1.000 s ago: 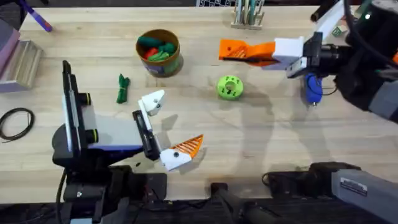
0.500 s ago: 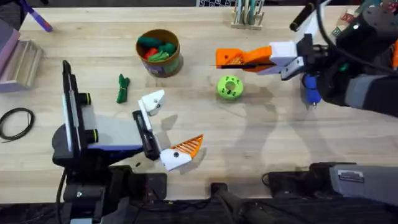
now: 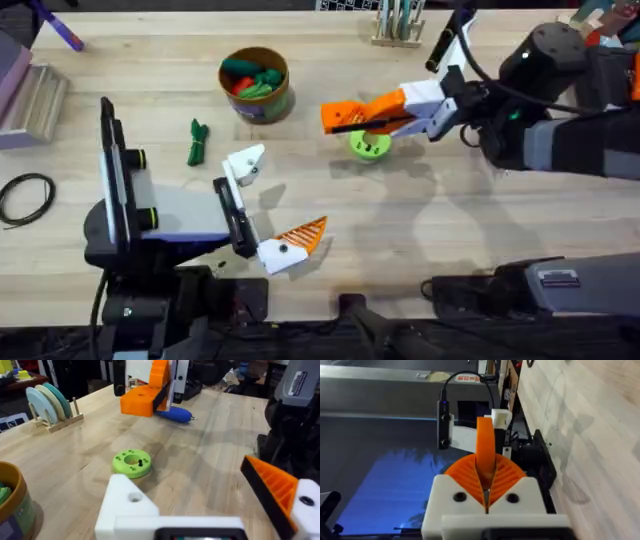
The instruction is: Pick up the gripper from the table and insert it into the empty holder that is missing its gripper. Then pick up a screw, insert it into the mounting hole, and use the screwdriver to tighten it. Finally, clean up the table by picking up the vegetable and placing it into the bucket.
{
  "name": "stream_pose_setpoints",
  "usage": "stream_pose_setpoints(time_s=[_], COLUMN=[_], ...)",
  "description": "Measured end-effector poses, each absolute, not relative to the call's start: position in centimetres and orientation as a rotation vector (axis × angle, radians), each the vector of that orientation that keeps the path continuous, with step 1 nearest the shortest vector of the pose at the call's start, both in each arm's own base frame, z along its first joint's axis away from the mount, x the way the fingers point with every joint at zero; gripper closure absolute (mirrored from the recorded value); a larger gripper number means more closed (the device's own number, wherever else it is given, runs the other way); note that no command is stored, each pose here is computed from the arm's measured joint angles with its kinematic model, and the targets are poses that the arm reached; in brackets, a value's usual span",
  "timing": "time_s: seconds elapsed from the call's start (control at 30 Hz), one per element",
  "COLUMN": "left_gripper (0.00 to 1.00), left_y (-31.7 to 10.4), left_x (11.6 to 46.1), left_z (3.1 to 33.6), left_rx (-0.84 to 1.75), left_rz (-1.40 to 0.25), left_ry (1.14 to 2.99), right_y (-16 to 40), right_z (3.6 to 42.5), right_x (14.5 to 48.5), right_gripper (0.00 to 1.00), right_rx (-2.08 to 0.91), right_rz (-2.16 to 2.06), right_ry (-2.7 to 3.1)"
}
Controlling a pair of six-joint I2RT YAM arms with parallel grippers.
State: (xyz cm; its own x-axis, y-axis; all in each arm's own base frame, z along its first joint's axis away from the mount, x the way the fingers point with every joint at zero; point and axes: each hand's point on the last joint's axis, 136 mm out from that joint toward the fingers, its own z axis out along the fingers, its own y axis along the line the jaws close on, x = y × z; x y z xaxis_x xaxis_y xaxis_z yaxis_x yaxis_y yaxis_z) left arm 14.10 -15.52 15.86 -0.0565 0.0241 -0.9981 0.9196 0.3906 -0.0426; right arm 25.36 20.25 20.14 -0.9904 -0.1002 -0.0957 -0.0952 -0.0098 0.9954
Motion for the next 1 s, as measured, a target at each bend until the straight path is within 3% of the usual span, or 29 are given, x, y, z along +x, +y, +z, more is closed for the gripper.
stream_pose_setpoints(time_s=[0.5,1.0], left_gripper=[0.014,0.015], left_y=[-15.5,-15.5], left_x=[14.1,14.1], left_z=[15.9,15.9], left_rx=[0.908,0.908], left_rz=[-0.926,-0.926], left_ry=[1.435,1.434], right_y=[24.5,27.8], right_z=[16.0,16.6], right_x=[22.8,22.3], right_gripper=[0.992,0.992], right_rx=[0.319,0.514], right_rz=[-2.097,-2.082], right_ry=[-2.091,-2.038])
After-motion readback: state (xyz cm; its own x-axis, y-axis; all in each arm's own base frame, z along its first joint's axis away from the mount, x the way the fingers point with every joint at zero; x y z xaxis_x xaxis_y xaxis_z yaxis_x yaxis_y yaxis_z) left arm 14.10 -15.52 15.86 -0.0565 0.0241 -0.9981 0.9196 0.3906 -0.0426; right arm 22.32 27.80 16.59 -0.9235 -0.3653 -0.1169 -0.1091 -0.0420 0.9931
